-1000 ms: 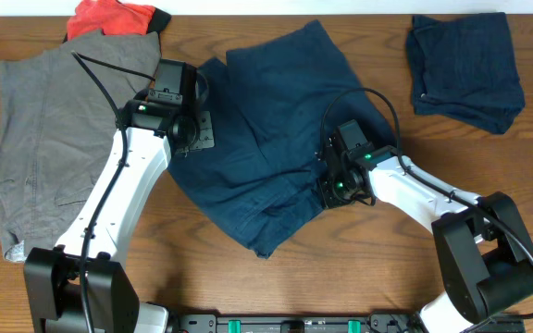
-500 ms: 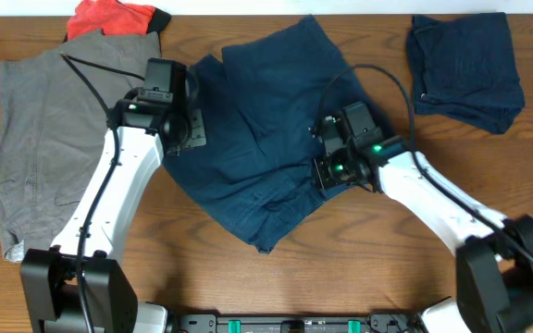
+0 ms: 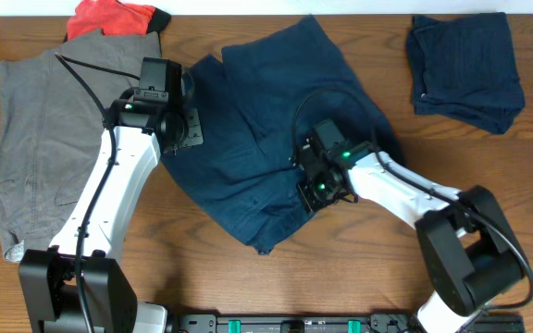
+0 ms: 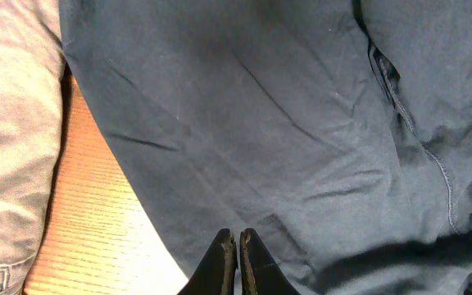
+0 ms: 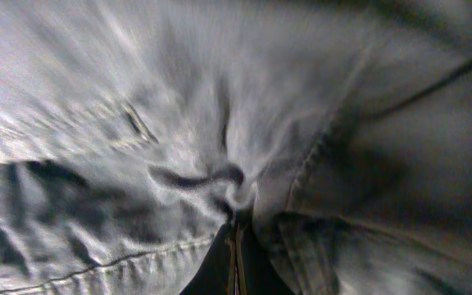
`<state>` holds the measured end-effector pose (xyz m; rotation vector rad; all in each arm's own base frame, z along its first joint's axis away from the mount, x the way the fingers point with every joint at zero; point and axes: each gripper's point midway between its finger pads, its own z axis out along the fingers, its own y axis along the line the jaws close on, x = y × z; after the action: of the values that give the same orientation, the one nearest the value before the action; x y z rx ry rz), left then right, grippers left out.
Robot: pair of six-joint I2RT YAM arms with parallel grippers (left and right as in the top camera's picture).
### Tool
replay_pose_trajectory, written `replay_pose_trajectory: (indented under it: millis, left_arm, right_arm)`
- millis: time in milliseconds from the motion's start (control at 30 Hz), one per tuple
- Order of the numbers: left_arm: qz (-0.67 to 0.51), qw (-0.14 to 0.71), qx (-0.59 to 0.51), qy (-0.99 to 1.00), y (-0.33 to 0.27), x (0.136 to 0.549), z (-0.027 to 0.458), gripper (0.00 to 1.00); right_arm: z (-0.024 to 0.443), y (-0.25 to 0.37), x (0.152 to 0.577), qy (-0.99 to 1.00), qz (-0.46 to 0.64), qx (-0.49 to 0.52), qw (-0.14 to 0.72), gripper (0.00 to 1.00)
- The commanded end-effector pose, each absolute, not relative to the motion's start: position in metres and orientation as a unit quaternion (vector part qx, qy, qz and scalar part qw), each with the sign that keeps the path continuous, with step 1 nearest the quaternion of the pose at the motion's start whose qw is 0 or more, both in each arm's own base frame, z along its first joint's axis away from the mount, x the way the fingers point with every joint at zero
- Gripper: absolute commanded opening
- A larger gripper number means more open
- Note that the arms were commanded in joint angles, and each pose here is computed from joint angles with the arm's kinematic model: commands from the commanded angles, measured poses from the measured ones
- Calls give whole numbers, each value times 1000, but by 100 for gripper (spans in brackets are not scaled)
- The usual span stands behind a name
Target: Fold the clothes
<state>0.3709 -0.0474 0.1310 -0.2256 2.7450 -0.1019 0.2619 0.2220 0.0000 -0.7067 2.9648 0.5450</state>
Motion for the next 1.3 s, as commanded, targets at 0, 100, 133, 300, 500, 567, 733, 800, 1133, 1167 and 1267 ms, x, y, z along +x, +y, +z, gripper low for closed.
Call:
replay_pose_trajectory:
  millis: [0,100,133,300,500,567,733,800,1133,1167,1267]
  left_arm:
    - [-27,194,-67,978,-44,374,131,7]
    - [-26,192,-66,979,-44,373,130,7]
    - [-26,191,-66,979,-44,373,129,7]
    - [-25,188,-66,980,-44,373,127,7]
    - [-22,173,-62,983,-44,373,116,7]
    - [-21,167,-62,984,-44,373,112,7]
    - [-18,155,-62,986,-44,373,102,7]
    - [-18,151,-62,986,-44,373,100,7]
    - [-15,147,-51,988,-44,374,94,7]
    - [-15,147,-51,988,-44,374,95,7]
    - [-16,151,-51,987,-44,376,95,7]
  right_arm:
    - [-7,214,258,959,154,-238,16,1]
    - [-7,206,265,963,139,-228,22,1]
    - [-5,204,268,964,138,-225,25,1]
    - [24,198,296,966,147,-202,65,4]
    - [47,181,331,967,123,-190,118,29]
    - [43,176,335,968,118,-186,120,35]
    - [30,167,344,972,102,-175,119,43]
    - [23,164,346,974,91,-172,117,45]
    - [-3,128,372,982,65,-124,125,45]
    - [-7,124,377,983,63,-117,129,45]
    - [-15,112,396,982,62,-97,152,45]
